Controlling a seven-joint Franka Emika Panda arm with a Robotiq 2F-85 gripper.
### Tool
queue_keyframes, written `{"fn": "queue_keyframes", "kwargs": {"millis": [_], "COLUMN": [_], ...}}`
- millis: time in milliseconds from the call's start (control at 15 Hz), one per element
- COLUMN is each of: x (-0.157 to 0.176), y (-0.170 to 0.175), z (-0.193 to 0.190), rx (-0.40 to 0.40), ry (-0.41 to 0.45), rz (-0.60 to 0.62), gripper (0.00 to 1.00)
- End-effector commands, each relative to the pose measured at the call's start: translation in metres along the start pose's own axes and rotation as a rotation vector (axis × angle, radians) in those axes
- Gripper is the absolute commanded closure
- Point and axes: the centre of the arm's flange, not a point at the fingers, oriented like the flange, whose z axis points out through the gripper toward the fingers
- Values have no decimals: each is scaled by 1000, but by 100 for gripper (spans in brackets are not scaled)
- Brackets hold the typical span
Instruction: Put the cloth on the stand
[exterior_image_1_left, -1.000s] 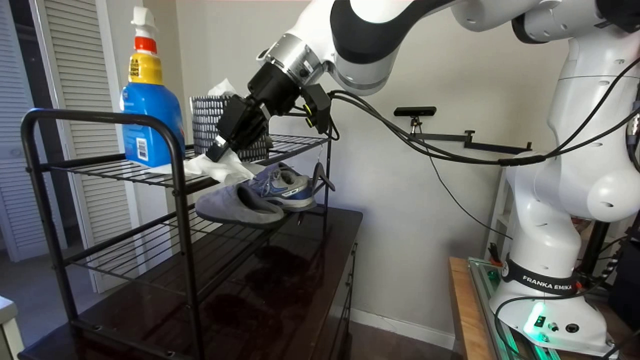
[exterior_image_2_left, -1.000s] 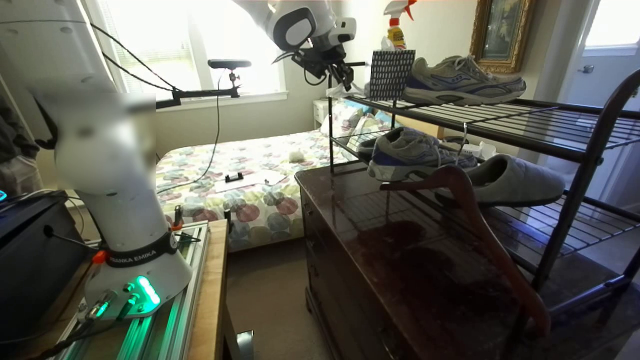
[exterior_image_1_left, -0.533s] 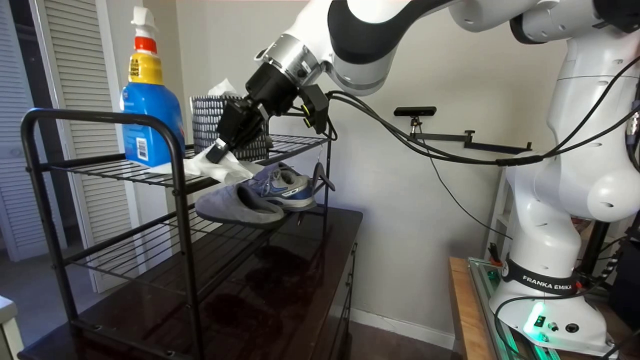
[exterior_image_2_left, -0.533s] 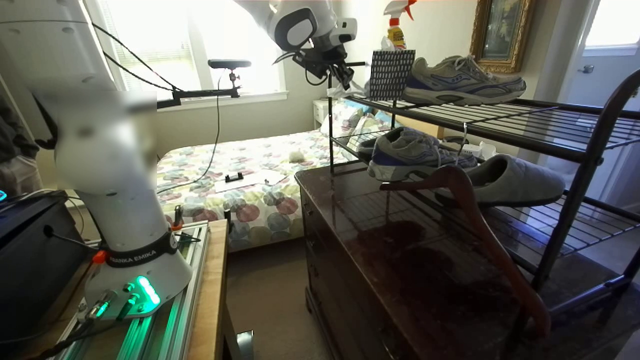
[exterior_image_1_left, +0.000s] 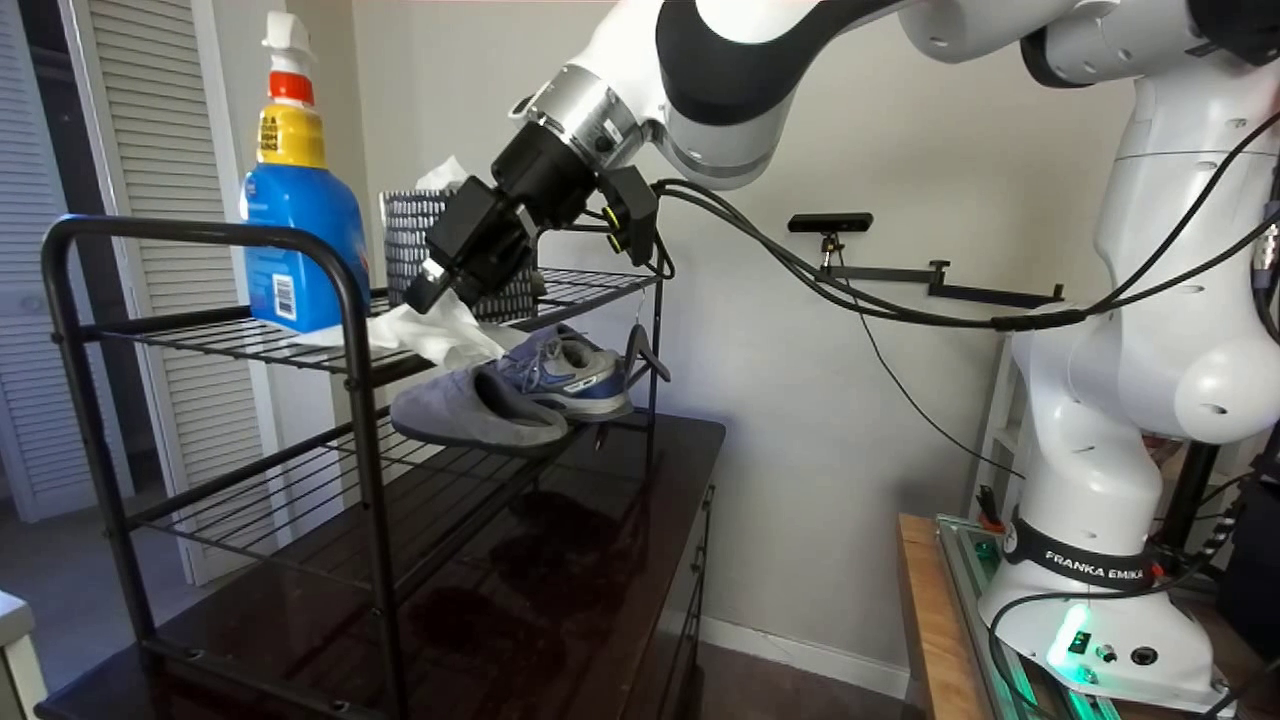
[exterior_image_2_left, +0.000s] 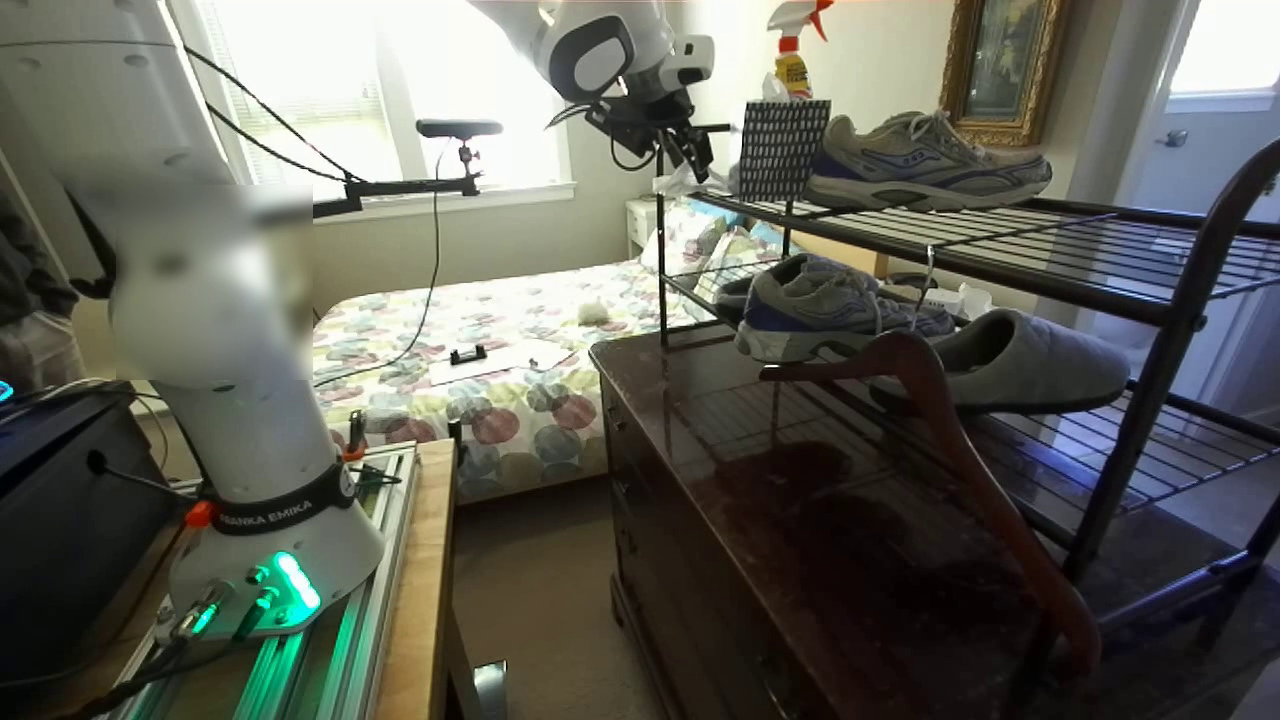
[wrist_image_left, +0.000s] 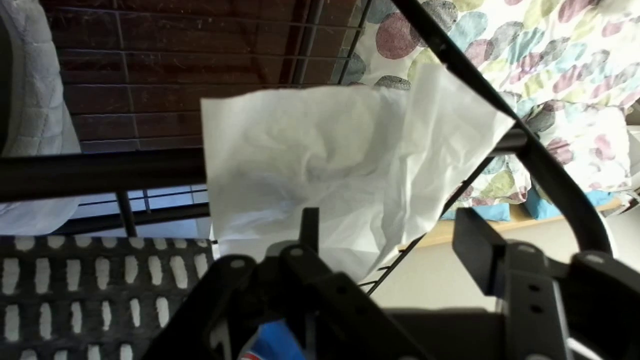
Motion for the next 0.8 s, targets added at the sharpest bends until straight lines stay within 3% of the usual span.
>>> {"fn": "queue_keyframes", "kwargs": {"millis": [0, 67, 133, 200, 733], "x": [4, 4, 4, 5, 7], "y": [2, 3, 4, 4, 6], "z": [-9, -13, -16, -18, -16], "rx": [5, -1, -5, -5, 8], "ry": [27, 38, 48, 56, 52], "rz": [4, 6, 7, 5, 6], "gripper": [3, 42, 37, 39, 97]}}
